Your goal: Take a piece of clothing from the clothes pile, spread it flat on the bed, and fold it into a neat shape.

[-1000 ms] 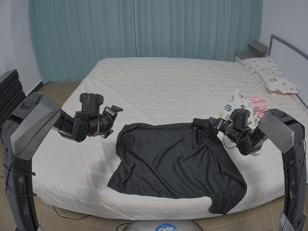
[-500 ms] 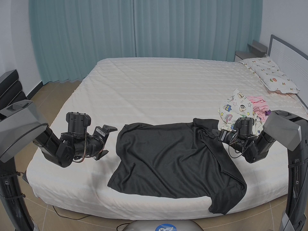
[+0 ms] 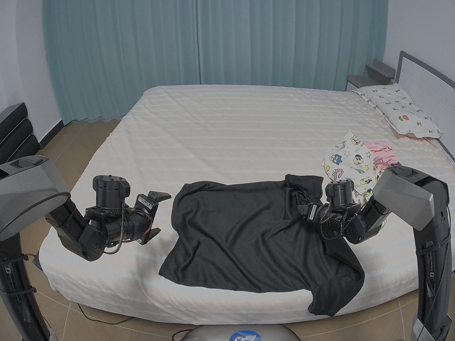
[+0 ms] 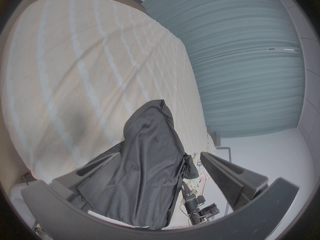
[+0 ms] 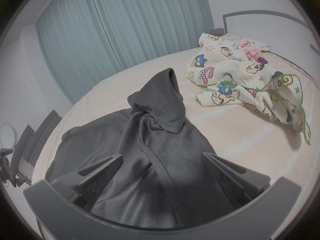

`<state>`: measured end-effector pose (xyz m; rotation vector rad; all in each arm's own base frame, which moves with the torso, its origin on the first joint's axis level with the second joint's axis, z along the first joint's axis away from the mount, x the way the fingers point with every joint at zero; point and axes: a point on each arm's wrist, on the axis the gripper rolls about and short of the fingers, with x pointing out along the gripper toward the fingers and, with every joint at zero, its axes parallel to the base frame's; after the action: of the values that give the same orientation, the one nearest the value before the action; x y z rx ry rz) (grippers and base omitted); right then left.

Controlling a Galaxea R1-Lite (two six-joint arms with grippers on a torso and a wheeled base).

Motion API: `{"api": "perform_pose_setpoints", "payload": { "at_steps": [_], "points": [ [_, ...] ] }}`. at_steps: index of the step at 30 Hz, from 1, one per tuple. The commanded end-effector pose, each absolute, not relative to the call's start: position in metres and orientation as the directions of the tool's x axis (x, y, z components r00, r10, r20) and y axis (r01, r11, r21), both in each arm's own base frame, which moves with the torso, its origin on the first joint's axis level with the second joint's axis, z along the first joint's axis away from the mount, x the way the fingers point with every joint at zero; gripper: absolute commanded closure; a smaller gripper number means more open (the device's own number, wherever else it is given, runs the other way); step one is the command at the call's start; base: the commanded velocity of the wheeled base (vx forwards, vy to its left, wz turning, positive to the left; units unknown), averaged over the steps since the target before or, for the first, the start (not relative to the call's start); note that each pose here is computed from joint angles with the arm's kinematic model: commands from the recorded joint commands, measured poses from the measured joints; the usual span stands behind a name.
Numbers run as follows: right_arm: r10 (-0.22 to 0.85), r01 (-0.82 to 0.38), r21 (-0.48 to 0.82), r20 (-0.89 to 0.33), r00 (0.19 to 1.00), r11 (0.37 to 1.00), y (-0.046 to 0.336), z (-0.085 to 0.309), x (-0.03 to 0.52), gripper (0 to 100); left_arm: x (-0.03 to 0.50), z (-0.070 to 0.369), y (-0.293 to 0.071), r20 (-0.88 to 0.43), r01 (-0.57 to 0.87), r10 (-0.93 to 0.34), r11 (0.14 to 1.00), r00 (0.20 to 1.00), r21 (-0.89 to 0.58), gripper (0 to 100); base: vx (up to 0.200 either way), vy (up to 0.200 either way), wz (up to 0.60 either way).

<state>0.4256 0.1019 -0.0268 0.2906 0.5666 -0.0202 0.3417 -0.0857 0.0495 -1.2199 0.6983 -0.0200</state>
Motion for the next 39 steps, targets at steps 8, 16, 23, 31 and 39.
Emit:
{"api": "perform_pose_setpoints", "payload": {
  "at_steps": [8, 16, 23, 31, 39],
  "points": [
    [0.048, 0.086, 0.198, -0.587, 0.808, 0.976, 0.097, -0.043, 0.416, 100, 0.342, 0.045, -0.086, -0.49, -0.356, -0.373, 0.373, 0.788, -0.857, 0, 0.0, 0.0, 0.0],
    [0.029, 0.091, 0.174, -0.587, 0.809, 0.981, 0.087, -0.039, 0.415, 100, 0.342, 0.045, -0.085, -0.491, -0.358, -0.372, 0.373, 0.787, -0.856, 0, 0.0, 0.0, 0.0],
    [0.008, 0.12, 0.2, -0.541, 0.841, 0.972, 0.066, -0.019, 0.419, 100, 0.342, 0.045, -0.086, -0.493, -0.359, -0.373, 0.373, 0.786, -0.855, 0, 0.0, 0.0, 0.0],
    [0.029, 0.117, 0.253, -0.51, 0.86, 0.96, 0.035, -0.011, 0.416, 100, 0.341, 0.044, -0.086, -0.497, -0.362, -0.373, 0.376, 0.784, -0.853, 0, 0.0, 0.0, 0.0],
    [0.008, 0.154, 0.293, -0.483, 0.875, 0.944, -0.01, -0.014, 0.419, 100, 0.341, 0.036, -0.086, -0.515, -0.378, -0.369, 0.384, 0.774, -0.843, 0, 0.0, 0.0, 0.0]
  ]
}}
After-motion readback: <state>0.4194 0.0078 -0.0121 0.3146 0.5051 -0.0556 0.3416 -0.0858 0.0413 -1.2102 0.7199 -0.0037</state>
